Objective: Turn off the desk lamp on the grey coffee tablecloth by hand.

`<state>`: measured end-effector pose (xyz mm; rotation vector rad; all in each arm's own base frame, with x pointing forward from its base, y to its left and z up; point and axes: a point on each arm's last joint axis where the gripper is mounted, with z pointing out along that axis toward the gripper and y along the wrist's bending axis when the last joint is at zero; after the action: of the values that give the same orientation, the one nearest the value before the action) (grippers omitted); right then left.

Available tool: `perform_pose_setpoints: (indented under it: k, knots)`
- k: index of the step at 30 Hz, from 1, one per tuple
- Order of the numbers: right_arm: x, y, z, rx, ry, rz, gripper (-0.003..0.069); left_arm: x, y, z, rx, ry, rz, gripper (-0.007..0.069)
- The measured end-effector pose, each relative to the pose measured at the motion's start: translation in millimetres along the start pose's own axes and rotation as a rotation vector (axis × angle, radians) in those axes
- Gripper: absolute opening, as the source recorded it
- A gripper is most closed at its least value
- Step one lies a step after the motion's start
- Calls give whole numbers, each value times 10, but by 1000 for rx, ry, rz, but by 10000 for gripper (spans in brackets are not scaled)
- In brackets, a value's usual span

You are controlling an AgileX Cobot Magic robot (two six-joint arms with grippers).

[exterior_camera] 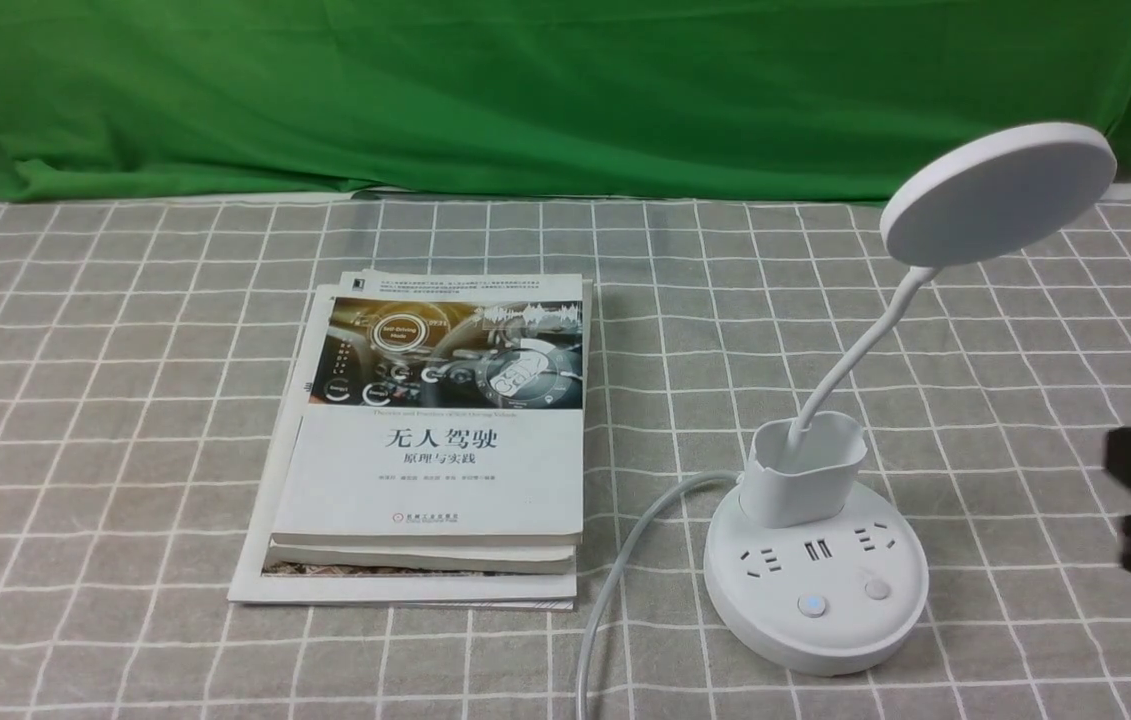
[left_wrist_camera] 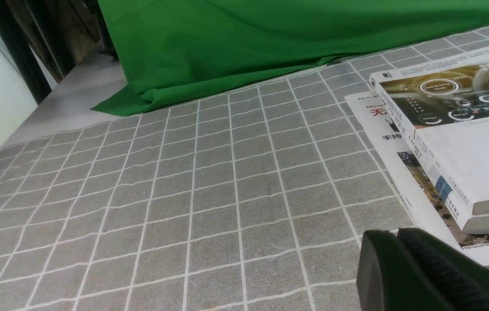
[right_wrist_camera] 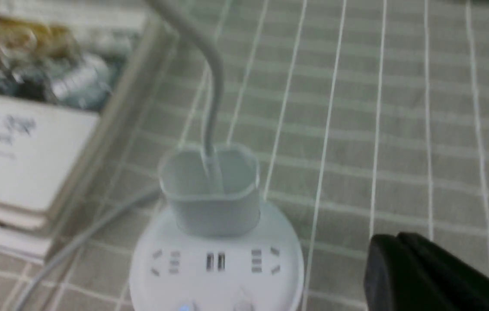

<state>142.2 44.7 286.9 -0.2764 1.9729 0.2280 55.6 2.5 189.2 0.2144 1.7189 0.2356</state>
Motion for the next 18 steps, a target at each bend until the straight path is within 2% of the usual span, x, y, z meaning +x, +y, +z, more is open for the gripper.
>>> perform_pose_setpoints:
  k: [4, 10, 18]
  knots:
    - [159, 4, -334, -3, -147, -15, 33, 0, 0, 0, 0, 0, 0, 20]
    - [523, -1, -565, -5, -246, -21, 33, 0, 0, 0, 0, 0, 0, 20]
    - [535, -1, -681, -6, -332, -23, 35, 0, 0, 0, 0, 0, 0, 20]
